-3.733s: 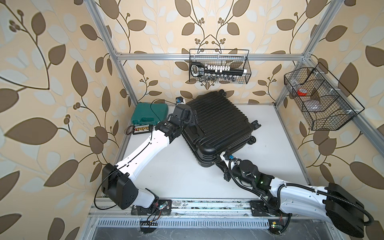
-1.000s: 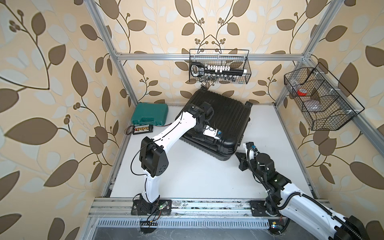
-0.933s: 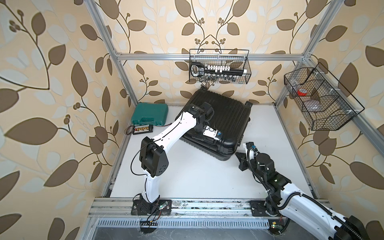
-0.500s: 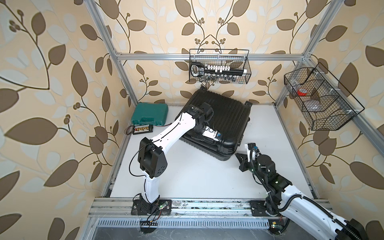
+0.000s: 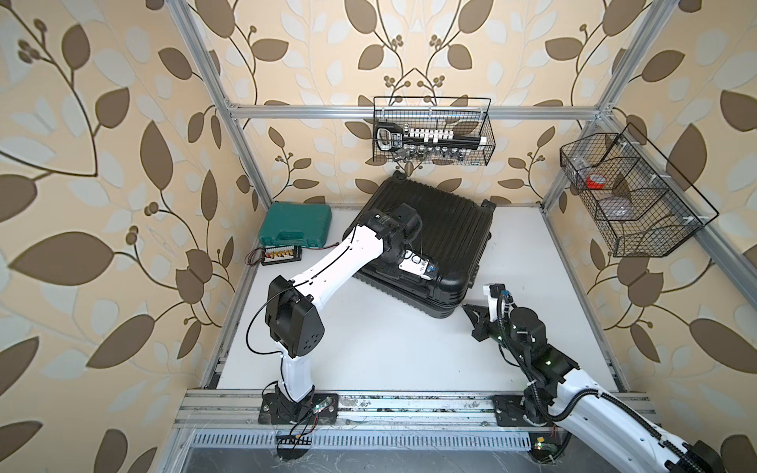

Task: Close the suitcase zippers
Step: Adjust the suitcase at the center of the board.

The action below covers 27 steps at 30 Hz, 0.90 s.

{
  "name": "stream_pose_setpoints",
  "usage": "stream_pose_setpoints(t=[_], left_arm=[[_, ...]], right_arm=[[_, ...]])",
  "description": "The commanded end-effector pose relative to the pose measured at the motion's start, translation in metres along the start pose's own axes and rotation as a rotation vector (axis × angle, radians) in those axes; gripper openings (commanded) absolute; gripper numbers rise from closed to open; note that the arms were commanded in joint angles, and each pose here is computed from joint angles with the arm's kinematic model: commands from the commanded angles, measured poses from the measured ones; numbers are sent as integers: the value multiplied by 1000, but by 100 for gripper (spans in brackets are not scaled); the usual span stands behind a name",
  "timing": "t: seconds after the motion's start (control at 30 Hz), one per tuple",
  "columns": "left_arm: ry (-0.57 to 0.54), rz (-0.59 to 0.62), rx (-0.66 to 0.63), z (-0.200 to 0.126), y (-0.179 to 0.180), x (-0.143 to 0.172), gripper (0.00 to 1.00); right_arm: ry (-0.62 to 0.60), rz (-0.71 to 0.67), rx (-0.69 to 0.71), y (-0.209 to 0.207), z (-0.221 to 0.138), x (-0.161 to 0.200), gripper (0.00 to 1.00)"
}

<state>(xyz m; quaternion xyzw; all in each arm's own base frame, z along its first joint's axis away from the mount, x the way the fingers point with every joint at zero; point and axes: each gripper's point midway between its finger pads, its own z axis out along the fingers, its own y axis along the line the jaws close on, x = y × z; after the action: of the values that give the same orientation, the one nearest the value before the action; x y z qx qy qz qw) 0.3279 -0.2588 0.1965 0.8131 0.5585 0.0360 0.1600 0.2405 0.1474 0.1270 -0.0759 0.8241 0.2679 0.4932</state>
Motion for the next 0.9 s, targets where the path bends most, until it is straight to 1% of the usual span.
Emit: stream_pose_setpoints(t=[0.0, 0.17, 0.37, 0.53, 0.73, 0.87], left_arm=[[-71, -103, -399, -75, 69, -10, 16], [-61, -143, -420, -74, 76, -10, 16], [-94, -182, -466, -86, 86, -18, 13], [-107, -201, -493, -93, 93, -23, 14], [-117, -247, -505, -95, 98, -29, 13], [-129, -253, -490, -92, 95, -37, 13]], right_arm=[[56, -3, -136, 24, -3, 14, 0], [47, -32, -202, 38, -6, 12, 0], [57, -57, -274, 54, -9, 14, 0], [43, -102, -339, 71, -13, 13, 0], [34, -120, -393, 82, -15, 16, 0], [27, -134, -393, 84, -13, 16, 0]])
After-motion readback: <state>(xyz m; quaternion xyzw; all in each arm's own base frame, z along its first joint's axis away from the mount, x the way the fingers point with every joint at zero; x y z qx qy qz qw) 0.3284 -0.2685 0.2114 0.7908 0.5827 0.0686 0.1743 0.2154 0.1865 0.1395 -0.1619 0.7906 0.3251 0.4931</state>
